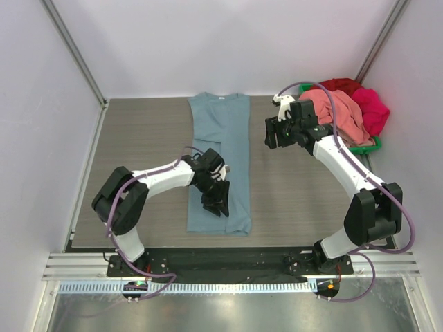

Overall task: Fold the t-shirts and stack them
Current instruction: Fold the tshirt

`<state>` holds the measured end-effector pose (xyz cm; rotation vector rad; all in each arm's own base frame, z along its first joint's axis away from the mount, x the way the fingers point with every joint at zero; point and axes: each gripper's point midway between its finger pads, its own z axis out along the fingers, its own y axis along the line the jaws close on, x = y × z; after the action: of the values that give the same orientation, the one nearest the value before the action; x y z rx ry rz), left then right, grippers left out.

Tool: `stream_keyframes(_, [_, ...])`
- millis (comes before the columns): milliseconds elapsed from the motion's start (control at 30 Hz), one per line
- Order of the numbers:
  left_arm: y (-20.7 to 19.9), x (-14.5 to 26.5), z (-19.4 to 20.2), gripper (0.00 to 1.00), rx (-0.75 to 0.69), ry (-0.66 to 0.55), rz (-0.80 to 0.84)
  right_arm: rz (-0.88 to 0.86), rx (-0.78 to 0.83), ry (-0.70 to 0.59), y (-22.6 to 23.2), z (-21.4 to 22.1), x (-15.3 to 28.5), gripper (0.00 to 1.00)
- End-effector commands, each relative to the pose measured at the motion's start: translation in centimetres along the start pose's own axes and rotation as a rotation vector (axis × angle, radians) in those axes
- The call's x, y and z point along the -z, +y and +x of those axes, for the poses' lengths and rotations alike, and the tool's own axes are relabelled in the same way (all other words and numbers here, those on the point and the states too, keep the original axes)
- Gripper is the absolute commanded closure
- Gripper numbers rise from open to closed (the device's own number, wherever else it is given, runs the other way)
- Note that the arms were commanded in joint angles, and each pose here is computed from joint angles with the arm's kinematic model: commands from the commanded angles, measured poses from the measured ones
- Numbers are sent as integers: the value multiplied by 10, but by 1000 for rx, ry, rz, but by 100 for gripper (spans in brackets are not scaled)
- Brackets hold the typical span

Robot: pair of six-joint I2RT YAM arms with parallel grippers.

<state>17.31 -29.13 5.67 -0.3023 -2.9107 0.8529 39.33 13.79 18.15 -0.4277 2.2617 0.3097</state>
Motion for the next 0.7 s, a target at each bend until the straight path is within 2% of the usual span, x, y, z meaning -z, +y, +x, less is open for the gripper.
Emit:
stream_keyframes(0, [-2,-5,1,62,13,8,27,-12,27,-75,4,-18,15,34])
stream_keyframes(167, [2,-16,12,64,30,57,22,0,39,-92,3,-22,21,34])
stream_keyframes(433, [-15,-34,30,69,-27,130,49,12,45,-98,1,-19,26,34])
stream_keyframes(667, [-12,-39,37,72,-9,151,50,15,49,-105,0,-15,30,34])
